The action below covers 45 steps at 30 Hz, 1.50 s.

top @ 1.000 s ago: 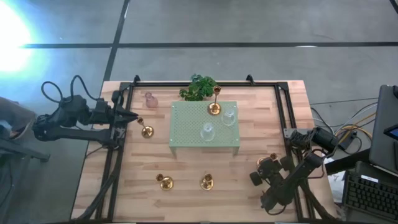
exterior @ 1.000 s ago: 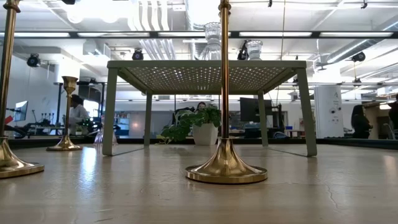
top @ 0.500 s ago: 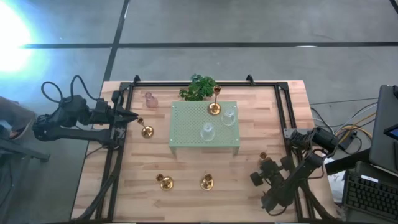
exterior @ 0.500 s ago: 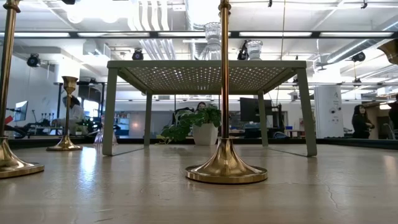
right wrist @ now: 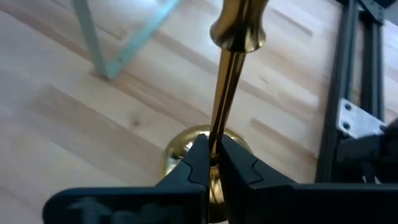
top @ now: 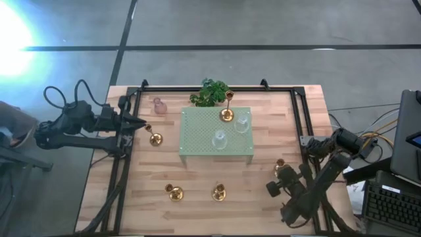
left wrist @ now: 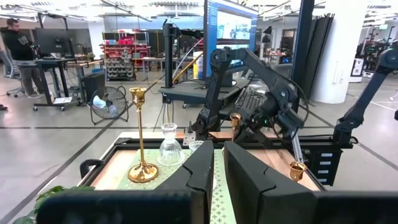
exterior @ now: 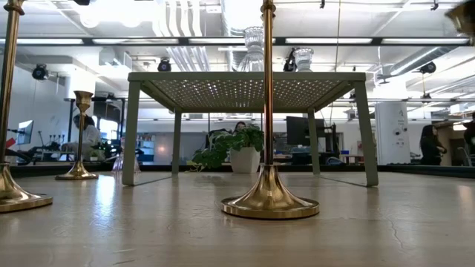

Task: Pick & Place candle stick holders
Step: Put the gold candle holder on the shelf

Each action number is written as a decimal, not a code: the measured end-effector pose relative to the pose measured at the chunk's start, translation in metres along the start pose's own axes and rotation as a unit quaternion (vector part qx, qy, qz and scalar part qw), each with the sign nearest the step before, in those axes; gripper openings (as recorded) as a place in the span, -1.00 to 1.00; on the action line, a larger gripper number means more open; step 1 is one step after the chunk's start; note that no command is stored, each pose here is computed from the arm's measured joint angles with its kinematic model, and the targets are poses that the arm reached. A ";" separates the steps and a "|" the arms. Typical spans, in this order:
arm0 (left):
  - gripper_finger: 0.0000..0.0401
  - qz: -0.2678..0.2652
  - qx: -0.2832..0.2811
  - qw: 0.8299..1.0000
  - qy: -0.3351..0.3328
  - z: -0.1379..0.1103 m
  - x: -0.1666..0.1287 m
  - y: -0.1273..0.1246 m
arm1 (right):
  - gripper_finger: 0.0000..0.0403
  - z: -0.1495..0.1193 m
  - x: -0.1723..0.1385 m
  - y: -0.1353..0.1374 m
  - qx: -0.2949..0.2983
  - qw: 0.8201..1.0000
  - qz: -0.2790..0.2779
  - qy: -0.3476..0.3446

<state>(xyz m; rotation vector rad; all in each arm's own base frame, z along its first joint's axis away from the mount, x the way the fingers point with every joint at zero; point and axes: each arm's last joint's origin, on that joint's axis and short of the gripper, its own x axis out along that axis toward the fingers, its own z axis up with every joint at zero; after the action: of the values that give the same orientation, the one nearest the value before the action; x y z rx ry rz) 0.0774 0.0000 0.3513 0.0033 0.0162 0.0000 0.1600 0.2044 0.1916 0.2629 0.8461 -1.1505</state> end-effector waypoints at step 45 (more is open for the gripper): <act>-0.77 0.000 0.000 1.000 0.000 0.000 0.000 0.000 | -0.96 0.167 -0.020 -0.037 -0.062 0.940 0.309 -0.129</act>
<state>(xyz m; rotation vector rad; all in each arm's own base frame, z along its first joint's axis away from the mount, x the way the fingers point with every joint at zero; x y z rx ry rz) 0.0774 0.0000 0.3513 0.0033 0.0162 0.0000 0.2002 0.1044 0.3262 0.2429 0.5402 -0.5233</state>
